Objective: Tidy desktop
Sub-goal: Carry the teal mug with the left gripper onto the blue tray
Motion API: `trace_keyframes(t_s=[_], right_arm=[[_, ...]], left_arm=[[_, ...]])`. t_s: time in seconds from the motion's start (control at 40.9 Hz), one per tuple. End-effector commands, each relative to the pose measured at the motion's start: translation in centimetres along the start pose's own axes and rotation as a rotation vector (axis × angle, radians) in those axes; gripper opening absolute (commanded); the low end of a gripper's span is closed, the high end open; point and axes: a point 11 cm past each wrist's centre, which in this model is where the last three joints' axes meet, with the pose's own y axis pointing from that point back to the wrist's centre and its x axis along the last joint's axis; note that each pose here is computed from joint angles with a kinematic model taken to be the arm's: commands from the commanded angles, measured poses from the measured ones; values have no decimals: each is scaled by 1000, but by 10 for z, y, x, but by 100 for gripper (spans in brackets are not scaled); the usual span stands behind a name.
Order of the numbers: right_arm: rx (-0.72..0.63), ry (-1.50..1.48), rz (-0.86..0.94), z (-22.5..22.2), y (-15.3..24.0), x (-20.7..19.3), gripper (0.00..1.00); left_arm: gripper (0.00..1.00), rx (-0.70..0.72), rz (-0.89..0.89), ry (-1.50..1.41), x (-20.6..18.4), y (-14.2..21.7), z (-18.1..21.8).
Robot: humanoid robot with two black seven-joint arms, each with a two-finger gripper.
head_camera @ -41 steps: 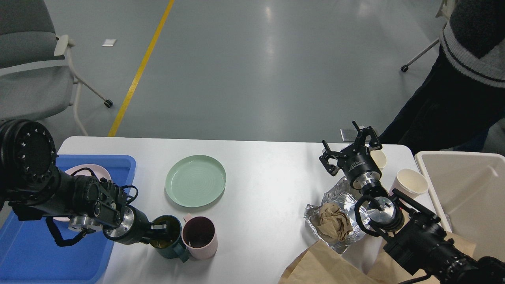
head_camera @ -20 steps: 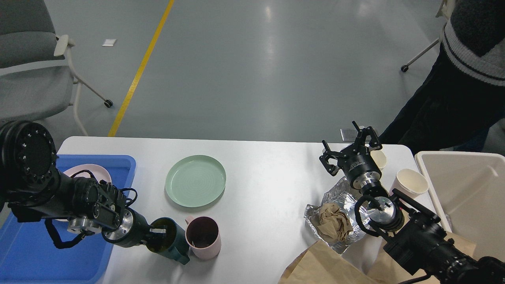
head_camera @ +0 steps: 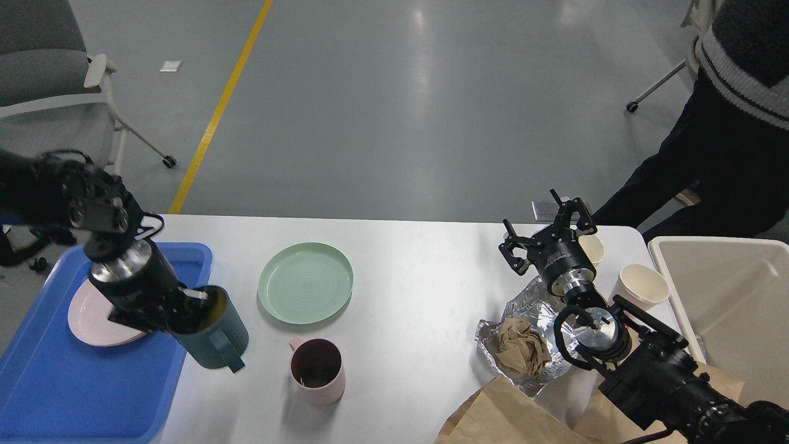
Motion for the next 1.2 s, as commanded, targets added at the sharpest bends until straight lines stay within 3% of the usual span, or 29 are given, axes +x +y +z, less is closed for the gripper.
trace_keyframes(t_s=[0.0, 0.073, 0.196, 0.489, 0.978, 1.173], right_arm=[[-1, 0, 0, 0, 0, 0, 100], [-1, 0, 0, 0, 0, 0, 100], [1, 0, 0, 0, 0, 0, 100], [0, 0, 0, 0, 0, 0, 100], [-1, 0, 0, 0, 0, 0, 100], [1, 0, 1, 0, 0, 0, 100]], left_arm=[[0, 39, -1, 17, 6, 68, -8], [0, 67, 19, 46, 6, 96, -22], [0, 141, 52, 75, 9, 96, -53], [0, 278, 152, 200, -25, -21, -193], [1, 347, 358, 252, -39, -52, -270], [1, 383, 329, 251, -52, -64, -286]])
